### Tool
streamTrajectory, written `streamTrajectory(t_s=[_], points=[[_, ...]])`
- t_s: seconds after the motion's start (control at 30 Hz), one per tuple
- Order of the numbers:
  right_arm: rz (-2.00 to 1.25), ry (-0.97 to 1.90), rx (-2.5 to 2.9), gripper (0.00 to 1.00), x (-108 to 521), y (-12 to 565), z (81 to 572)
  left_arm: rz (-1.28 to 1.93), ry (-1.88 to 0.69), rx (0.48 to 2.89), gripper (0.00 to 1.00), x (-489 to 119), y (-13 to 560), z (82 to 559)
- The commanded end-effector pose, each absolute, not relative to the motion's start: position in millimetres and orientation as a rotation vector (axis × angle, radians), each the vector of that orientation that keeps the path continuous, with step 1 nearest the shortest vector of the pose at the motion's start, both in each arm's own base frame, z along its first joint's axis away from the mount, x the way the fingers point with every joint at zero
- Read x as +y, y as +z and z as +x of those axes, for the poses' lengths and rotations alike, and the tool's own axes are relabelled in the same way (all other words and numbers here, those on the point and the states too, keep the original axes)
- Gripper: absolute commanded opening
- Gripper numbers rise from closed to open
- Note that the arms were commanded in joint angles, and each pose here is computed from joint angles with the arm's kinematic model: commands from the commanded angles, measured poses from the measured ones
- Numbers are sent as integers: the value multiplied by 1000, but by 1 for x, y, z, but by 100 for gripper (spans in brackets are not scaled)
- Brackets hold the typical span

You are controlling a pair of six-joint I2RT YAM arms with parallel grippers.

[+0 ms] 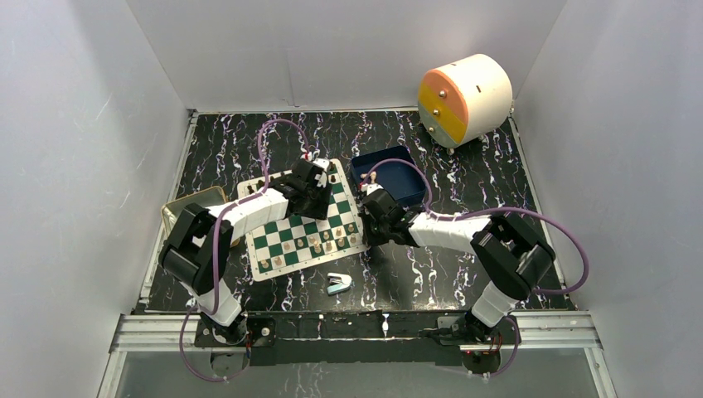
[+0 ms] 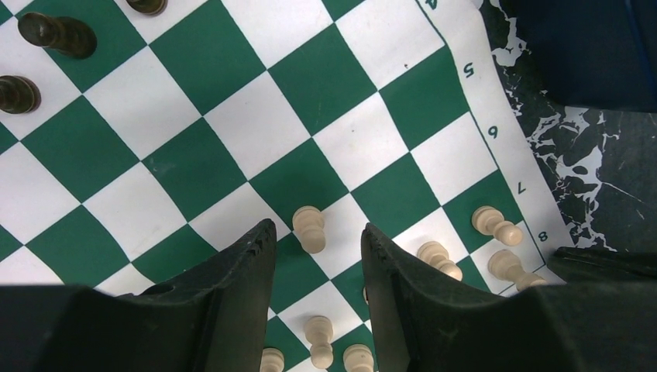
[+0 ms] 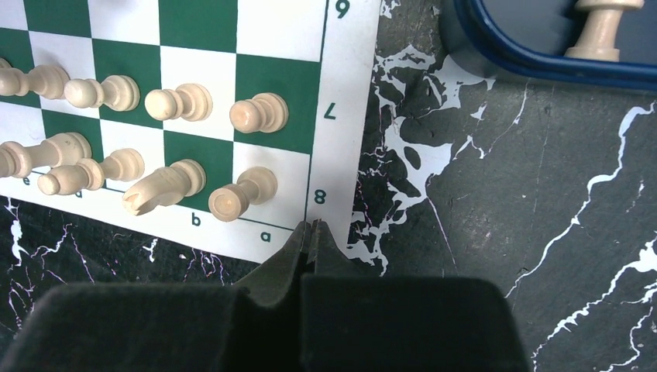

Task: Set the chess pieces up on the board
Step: Pick up the chess piece from the chessboard.

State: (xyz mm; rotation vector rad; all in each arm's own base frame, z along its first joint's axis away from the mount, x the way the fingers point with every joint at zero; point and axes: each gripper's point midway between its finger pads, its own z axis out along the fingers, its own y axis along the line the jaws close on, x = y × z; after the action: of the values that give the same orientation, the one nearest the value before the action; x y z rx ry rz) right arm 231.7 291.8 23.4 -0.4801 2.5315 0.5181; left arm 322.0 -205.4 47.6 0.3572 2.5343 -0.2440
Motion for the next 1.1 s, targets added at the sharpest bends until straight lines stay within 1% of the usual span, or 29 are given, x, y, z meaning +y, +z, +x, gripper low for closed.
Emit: streamTrajectory(t_s=[0.0,0.4,0.8,0.9,1.07], points=[[-504,521,2567,0,288,16,217,366,-220,2499,42,-208,59,332],[-510,535,2591,0,284,16,202,380,-208,2498,40,-208,55,334],[-492,523,2566,0,289,26,212,385,-183,2540,38,-206,39,330],[-490,531,2551,0,292,33,215,386,-182,2538,35,-206,39,331],[-488,530,2531,2,294,43,219,387,-181,2535,26,-206,42,331]])
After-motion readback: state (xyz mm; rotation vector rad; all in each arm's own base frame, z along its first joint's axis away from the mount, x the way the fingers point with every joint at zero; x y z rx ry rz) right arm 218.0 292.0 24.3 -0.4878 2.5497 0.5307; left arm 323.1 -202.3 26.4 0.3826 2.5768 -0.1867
